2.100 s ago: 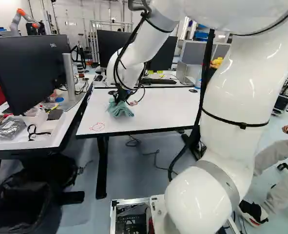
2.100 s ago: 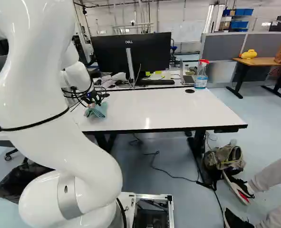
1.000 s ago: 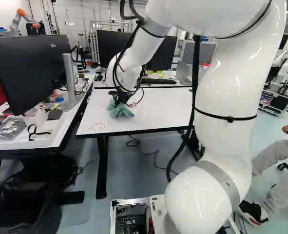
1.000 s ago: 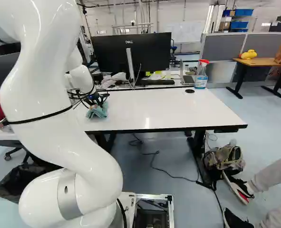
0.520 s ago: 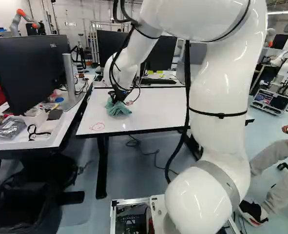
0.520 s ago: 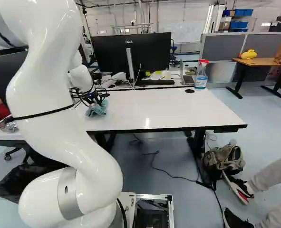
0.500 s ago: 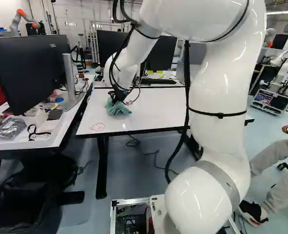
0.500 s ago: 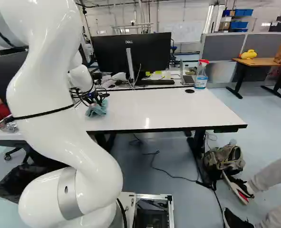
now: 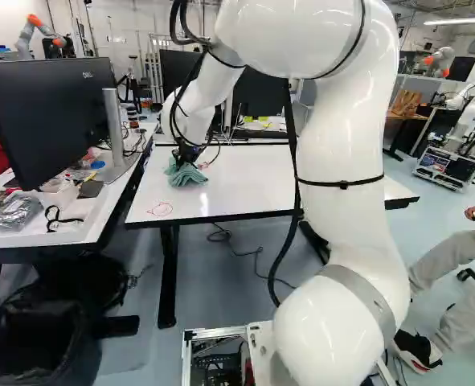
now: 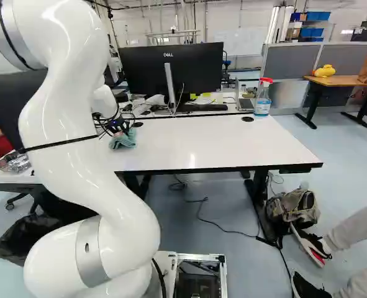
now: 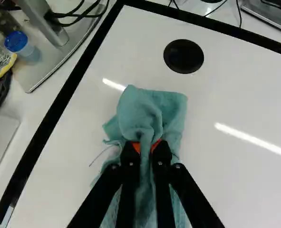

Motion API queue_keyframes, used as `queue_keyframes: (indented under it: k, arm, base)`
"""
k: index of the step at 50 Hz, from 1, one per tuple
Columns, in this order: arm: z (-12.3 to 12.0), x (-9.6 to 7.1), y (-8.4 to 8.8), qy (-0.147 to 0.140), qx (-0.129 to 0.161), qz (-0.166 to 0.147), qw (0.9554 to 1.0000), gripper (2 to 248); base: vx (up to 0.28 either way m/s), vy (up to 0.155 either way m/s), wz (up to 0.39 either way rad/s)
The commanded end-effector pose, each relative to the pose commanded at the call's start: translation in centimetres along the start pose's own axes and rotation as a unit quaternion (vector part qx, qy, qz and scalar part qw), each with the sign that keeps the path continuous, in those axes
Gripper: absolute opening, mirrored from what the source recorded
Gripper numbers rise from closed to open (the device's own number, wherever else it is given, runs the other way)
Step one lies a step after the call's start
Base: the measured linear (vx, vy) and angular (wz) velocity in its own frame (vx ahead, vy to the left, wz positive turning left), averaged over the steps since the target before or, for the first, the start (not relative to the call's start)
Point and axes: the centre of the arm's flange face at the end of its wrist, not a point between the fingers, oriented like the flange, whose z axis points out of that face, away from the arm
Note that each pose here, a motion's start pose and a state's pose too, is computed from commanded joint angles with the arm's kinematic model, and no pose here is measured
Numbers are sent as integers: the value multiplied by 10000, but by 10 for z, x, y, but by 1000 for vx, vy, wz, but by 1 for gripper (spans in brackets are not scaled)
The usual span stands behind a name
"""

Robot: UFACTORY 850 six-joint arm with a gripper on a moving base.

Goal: Clean the table with the green towel

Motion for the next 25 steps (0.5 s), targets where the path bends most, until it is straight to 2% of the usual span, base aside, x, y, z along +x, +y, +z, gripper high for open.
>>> queue_keyframes:
  k: [9, 25]
  arm:
    - [0, 0, -15, -2, 70, -107, 9999, 42]
    - [-8, -12, -42, -45, 196, -301, 9993, 42]
  base:
    - [0, 0, 0]
    - [0, 0, 0]
